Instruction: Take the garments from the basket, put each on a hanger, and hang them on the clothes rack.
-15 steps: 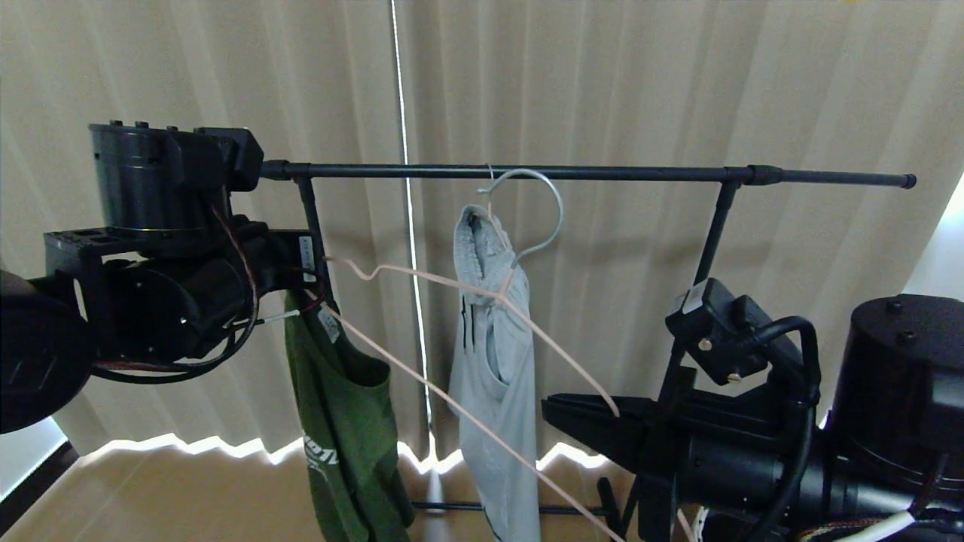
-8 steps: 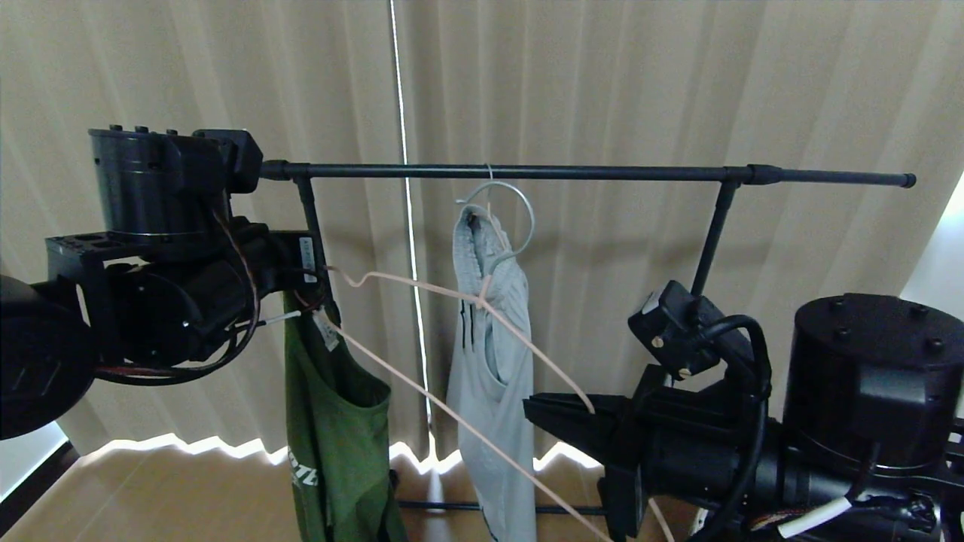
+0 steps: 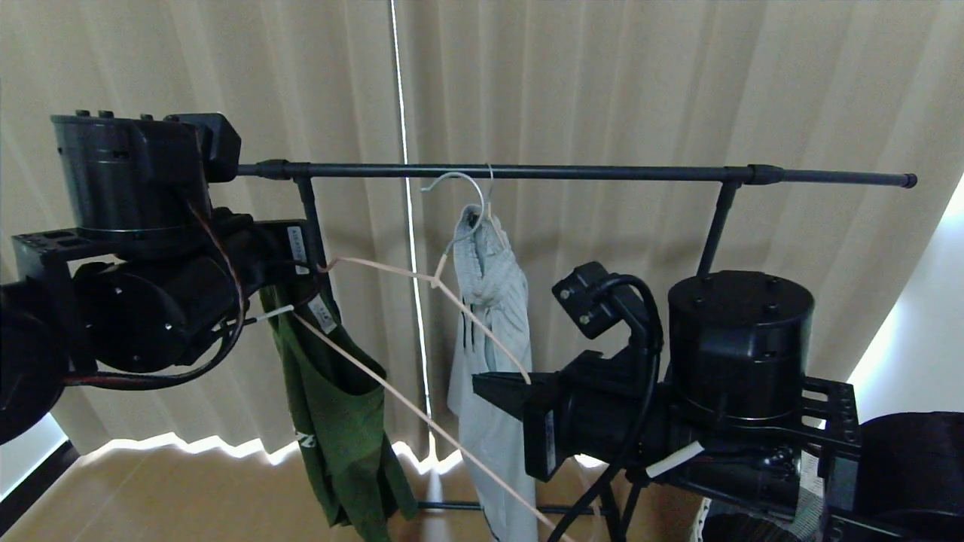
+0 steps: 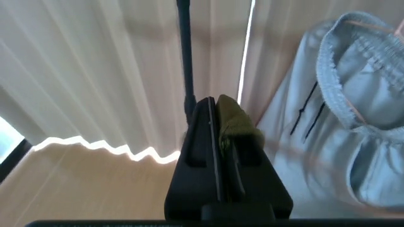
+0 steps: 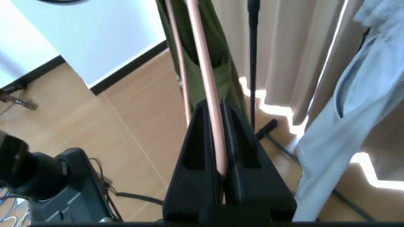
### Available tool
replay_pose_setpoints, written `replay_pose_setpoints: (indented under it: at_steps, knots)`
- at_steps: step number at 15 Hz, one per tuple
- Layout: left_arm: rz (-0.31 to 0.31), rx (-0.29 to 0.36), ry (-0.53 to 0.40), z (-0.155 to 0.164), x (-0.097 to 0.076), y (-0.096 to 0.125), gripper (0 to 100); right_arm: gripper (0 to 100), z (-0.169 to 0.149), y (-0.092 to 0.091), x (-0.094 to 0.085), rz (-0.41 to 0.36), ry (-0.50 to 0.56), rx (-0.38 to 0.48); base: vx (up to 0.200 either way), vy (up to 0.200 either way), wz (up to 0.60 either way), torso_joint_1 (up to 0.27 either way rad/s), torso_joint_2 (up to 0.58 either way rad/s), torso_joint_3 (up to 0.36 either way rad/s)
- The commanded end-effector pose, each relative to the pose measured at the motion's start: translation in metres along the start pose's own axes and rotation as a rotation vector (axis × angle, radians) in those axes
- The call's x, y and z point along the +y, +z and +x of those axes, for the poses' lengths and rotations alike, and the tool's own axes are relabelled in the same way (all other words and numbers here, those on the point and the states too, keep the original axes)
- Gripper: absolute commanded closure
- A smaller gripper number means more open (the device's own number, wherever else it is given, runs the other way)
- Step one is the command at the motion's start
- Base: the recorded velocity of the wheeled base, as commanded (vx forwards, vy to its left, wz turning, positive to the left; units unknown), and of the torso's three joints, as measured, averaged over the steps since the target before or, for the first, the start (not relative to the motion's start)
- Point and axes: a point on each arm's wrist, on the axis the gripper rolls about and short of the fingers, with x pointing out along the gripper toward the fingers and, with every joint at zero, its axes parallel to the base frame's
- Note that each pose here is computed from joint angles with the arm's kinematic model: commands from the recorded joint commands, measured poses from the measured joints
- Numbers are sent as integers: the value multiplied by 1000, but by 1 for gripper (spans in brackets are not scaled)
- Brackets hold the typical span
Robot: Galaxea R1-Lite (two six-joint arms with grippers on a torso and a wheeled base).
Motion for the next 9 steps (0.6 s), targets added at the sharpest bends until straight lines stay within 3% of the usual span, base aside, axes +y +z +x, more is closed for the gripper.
replay_pose_setpoints:
  at_steps: [1, 5, 9]
  knots:
    - [-17, -10, -42, -11, -9, 1, 100, 100, 16, -5, 1, -2, -2, 22, 0, 0, 0, 0, 0, 0]
    - [-20, -27, -102, -31, -15, 3, 100, 100, 30, 0, -1, -1, -18, 5, 0, 0, 0, 0, 0, 0]
    - [-25, -55, -223, -64, -23, 6, 100, 100, 43, 4, -10, 6, -40, -8, 0, 0, 0, 0, 0, 0]
